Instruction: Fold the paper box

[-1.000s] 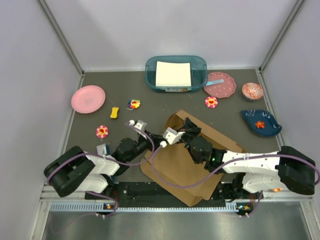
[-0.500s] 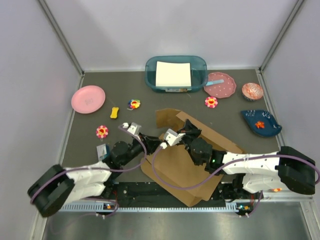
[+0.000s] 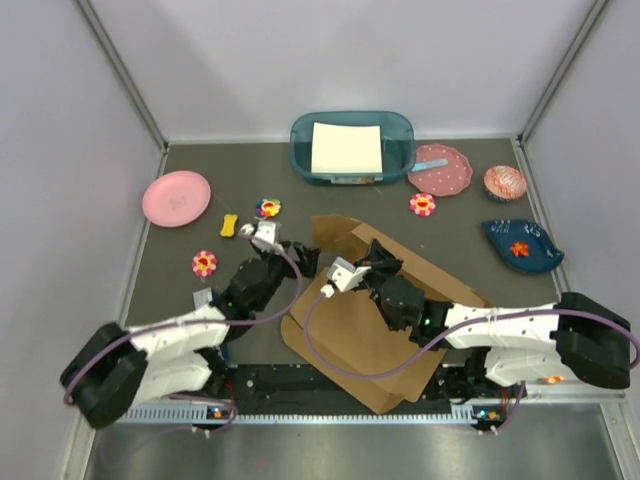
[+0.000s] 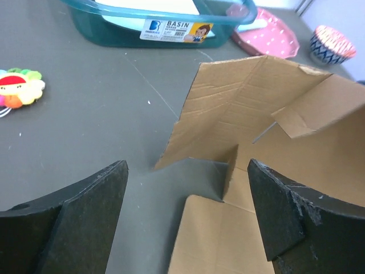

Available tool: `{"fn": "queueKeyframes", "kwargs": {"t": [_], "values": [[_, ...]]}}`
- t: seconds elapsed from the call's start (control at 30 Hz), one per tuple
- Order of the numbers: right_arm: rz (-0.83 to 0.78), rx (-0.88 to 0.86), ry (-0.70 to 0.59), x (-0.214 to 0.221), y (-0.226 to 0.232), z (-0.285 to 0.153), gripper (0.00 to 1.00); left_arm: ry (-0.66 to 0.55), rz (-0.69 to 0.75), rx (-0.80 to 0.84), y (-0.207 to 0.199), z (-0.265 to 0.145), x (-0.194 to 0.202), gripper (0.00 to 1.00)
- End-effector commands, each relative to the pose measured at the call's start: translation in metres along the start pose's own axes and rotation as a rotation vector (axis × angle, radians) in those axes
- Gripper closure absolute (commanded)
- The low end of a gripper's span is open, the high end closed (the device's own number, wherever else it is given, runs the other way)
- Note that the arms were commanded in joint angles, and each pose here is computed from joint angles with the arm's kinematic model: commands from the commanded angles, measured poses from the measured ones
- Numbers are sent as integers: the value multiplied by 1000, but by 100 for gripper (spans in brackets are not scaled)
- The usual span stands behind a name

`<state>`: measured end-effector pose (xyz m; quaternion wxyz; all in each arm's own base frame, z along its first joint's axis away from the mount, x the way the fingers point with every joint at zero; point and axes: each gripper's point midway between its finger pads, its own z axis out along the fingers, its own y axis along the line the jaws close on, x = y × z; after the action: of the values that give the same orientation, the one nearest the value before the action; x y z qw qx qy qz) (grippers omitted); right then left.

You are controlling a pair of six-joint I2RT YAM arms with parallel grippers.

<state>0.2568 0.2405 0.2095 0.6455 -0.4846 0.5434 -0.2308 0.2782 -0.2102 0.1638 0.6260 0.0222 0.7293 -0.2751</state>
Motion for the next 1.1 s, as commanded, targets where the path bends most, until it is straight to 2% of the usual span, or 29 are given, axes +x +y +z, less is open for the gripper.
{"fn": "queueKeyframes", "kwargs": {"t": [0.0,0.23,0.47,0.6,0.67,0.73,0.77,0.83,0.87,0.97,1.0,1.07], "values": [[54,-11,-7,-6,3,-2,100,0,130,47,-8,29,-6,8],[66,-15,-15,-7,0,-4,100,14,67,106,12,51,-9,9],[68,-23,-15,-8,3,-3,100,23,112,270,-12,73,-12,10],[63,-34,-14,-7,6,-2,100,62,118,337,-19,82,1,12],[61,-37,-11,-7,8,-2,100,76,129,379,-23,85,8,16],[59,-38,-9,-6,9,-2,100,90,121,378,-21,87,12,21],[61,-35,-9,-7,8,-2,100,97,119,376,-20,87,15,32],[59,-37,-9,-7,8,-1,100,100,108,373,-18,85,17,44],[56,-38,-9,-7,9,-1,100,91,104,373,-19,85,14,53],[49,-38,-7,-7,10,0,100,71,89,387,-24,80,5,65],[49,-38,-7,-8,10,1,100,65,83,396,-27,79,2,72],[44,-37,-6,-7,11,1,100,59,43,420,-33,71,-4,77]]}}
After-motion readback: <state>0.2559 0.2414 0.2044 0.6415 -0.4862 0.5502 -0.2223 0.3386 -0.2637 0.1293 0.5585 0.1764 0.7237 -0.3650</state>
